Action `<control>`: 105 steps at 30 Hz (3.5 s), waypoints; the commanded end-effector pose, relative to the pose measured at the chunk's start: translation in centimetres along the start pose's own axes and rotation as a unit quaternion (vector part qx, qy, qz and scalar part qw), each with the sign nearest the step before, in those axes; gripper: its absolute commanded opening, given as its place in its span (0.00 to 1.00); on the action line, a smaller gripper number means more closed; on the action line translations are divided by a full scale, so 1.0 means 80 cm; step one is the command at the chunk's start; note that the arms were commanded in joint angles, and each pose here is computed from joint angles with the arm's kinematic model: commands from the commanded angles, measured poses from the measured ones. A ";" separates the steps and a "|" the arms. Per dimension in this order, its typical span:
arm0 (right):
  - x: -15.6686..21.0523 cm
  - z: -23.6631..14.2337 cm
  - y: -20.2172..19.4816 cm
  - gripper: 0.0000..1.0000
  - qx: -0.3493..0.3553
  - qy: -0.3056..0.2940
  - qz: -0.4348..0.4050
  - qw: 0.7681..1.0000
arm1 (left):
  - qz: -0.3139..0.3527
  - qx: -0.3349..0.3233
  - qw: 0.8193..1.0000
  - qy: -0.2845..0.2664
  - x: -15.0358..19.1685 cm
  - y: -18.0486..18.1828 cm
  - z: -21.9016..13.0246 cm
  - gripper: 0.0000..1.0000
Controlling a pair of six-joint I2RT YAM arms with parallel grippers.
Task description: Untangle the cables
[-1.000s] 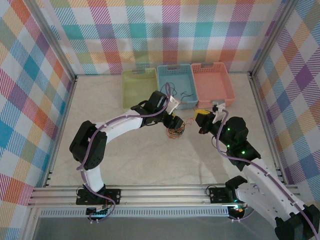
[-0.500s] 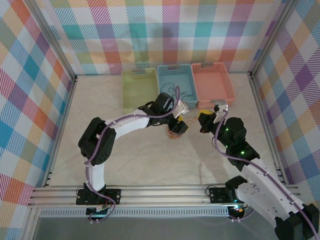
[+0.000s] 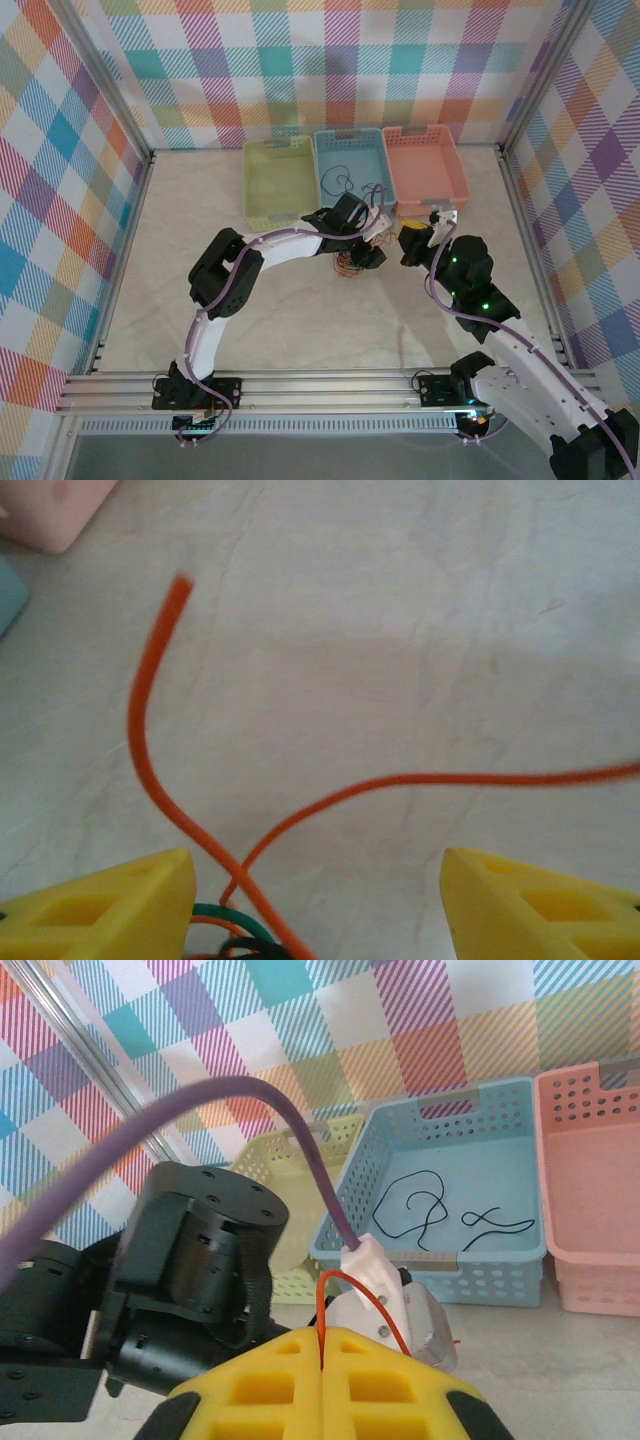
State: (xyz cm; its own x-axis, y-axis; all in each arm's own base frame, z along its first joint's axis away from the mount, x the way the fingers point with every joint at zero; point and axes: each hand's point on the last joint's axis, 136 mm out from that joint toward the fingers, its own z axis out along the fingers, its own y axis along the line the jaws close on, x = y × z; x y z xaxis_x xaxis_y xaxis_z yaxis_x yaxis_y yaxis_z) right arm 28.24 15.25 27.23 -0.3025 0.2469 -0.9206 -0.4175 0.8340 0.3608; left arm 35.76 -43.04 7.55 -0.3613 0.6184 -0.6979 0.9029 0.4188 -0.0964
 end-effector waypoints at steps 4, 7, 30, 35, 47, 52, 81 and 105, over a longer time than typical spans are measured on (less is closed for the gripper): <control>-0.004 -0.002 -0.001 0.00 0.001 -0.007 0.001 1.000 | 0.018 -0.072 0.997 0.012 -0.014 0.026 0.012 0.60; -0.002 -0.001 -0.001 0.00 0.002 -0.004 0.000 1.000 | 0.019 -0.070 0.997 0.010 -0.010 0.025 0.016 0.57; -0.042 -0.033 0.019 0.00 -0.020 -0.046 -0.008 0.999 | 0.023 -0.066 0.997 0.016 -0.002 0.026 0.035 0.40; -0.096 -0.085 0.038 0.00 -0.032 -0.107 -0.019 0.994 | 0.019 -0.066 0.997 0.018 -0.003 0.026 0.037 0.39; -0.197 -0.188 0.087 0.00 -0.066 -0.201 -0.058 0.976 | 0.010 -0.081 0.996 0.031 -0.001 0.035 0.041 0.37; -0.234 -0.220 0.087 0.00 -0.042 -0.246 -0.067 0.966 | 0.010 -0.084 0.996 0.035 0.001 0.037 0.040 0.37; -0.159 -0.125 0.021 0.00 0.052 -0.144 0.008 0.988 | 0.010 -0.096 0.994 0.046 0.003 0.042 0.037 0.36; -0.032 -0.050 -0.079 0.00 0.194 -0.049 0.014 0.980 | -0.001 -0.105 0.993 0.059 0.007 0.048 0.033 0.38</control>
State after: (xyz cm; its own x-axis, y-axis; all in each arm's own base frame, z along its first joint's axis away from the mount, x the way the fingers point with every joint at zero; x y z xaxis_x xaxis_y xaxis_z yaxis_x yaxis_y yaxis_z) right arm 28.11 8.21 27.77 -0.2474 0.2820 -0.9270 -0.0881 0.9462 0.3114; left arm 39.48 -42.52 4.67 -0.3887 0.6896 -0.6110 0.8458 0.5301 0.0603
